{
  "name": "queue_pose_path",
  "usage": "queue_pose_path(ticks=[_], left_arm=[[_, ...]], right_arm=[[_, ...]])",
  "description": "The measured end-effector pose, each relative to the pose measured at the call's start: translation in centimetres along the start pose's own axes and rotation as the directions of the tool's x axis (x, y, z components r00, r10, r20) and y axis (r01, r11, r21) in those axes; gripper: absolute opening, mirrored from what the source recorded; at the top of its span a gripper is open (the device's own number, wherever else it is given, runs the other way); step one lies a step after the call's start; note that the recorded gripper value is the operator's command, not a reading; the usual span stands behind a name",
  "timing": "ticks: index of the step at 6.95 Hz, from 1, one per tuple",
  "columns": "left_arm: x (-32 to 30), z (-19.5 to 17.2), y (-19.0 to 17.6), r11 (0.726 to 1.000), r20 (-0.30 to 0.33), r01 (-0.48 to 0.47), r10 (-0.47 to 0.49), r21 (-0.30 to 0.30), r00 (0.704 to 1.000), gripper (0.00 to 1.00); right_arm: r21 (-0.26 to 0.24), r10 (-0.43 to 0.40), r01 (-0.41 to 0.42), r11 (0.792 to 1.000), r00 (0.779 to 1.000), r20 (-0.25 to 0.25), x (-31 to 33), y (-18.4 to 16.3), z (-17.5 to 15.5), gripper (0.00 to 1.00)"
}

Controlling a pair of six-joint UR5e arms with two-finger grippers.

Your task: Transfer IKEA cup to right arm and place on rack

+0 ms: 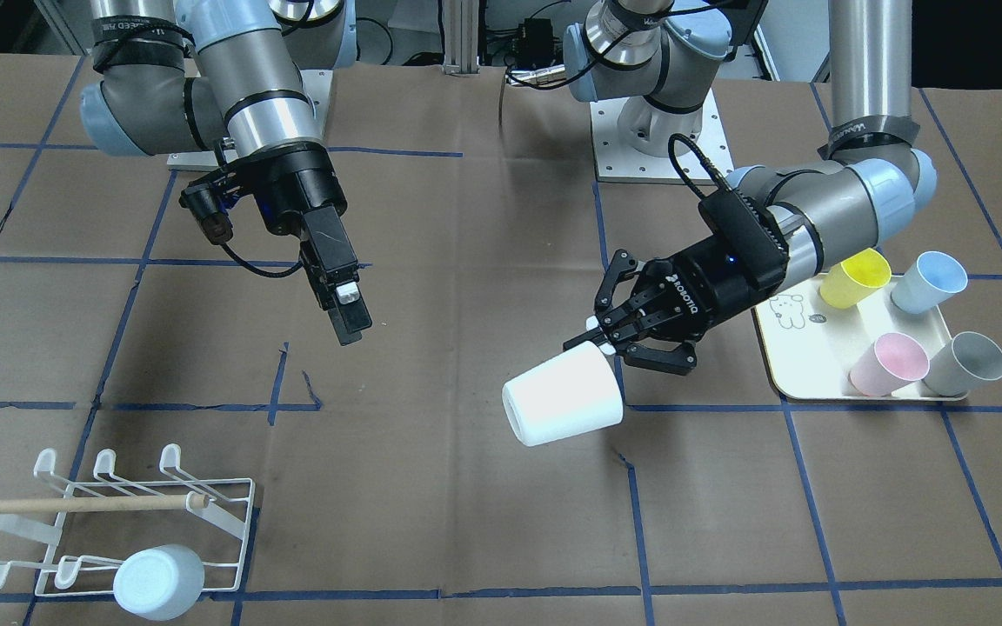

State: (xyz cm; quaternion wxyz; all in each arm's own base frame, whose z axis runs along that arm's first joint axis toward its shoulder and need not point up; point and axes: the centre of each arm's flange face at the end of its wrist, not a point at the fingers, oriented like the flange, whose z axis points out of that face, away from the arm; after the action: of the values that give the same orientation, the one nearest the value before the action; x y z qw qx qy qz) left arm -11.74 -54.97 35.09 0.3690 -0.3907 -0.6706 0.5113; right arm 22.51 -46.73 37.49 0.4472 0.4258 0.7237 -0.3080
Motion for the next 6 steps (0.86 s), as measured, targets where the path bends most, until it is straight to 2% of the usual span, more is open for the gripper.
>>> queue_pose_path(ticks=[4,6], left_arm=[[4.3,0.6,0.4,0.997,0.023,0.046,-0.048,0.064,0.999,0.03],[5.7,2.5,0.2,0.998,0.032,0.044,-0.045,0.044,0.998,0.03]], right_arm=[[-0.003,0.038,-0.038,0.999,0.999,-0.017,0.3,0.2,0.4,0.99],[-0.015,0.083,-0.083,0.996,0.997,-0.002,-0.4,0.9,0.4,0.99]])
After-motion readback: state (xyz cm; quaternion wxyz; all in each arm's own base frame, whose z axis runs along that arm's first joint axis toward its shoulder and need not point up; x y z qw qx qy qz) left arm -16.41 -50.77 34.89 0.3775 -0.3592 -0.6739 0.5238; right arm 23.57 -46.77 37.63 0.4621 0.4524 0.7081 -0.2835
